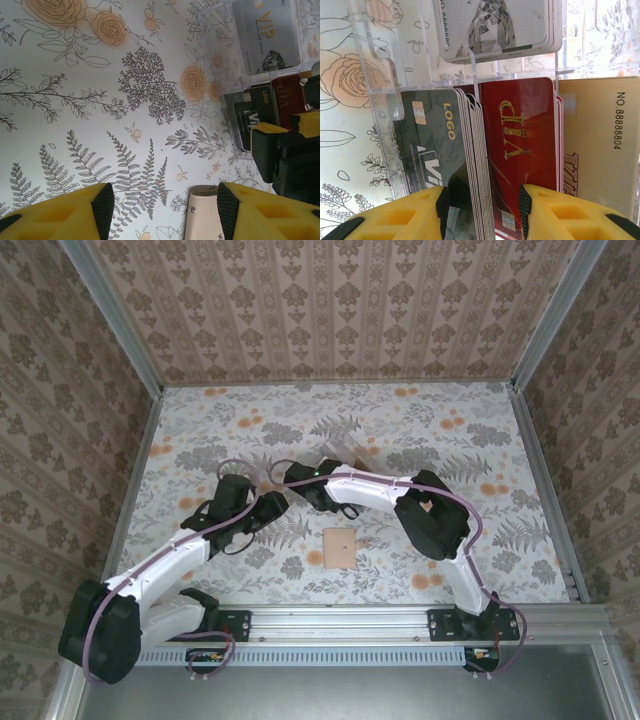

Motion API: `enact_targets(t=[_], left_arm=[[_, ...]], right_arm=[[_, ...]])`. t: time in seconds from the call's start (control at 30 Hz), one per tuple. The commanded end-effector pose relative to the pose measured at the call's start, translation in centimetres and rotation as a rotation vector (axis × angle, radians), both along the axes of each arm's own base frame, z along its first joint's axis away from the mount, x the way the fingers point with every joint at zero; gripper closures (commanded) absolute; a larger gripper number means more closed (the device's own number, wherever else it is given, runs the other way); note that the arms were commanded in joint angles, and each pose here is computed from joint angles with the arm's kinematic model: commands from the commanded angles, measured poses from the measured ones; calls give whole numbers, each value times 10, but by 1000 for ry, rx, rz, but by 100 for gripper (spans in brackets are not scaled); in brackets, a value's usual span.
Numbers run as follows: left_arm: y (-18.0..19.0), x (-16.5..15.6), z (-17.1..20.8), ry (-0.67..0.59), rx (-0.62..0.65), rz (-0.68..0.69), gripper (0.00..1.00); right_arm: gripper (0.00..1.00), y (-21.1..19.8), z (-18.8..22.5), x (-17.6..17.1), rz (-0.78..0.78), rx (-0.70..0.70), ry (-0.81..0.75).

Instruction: Put the credit cards into the card holder

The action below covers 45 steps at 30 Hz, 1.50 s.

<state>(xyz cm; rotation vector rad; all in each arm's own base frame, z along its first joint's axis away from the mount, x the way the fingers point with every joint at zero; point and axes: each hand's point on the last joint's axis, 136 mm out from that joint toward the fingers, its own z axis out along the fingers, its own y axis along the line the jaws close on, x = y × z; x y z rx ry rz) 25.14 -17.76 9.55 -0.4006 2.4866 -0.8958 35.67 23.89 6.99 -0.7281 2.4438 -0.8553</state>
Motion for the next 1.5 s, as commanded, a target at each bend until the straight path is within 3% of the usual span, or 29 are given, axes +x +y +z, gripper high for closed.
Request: enact_targets(t=[0.0, 0.27, 0.43, 0.87, 1.23, 1.47], left_arm=[[4, -4, -3, 1, 5, -9, 41], [5, -4, -4, 4, 6, -8, 41], [6, -4, -5, 8, 4, -5, 41], [6, -5, -7, 15, 0, -5, 41], [7, -5, -7, 17, -4, -1, 40], [2, -1, 1, 1, -35, -7, 40]], right_arm=[[56, -3, 6, 6, 21, -76, -39], [68, -7, 18, 9, 10, -85, -76], [69, -7, 24, 8, 4, -69, -94], [83, -9, 34, 6, -7, -30, -100], [96, 1, 35, -11, -13, 114, -1], [99, 11, 65, -29, -55, 348, 27]])
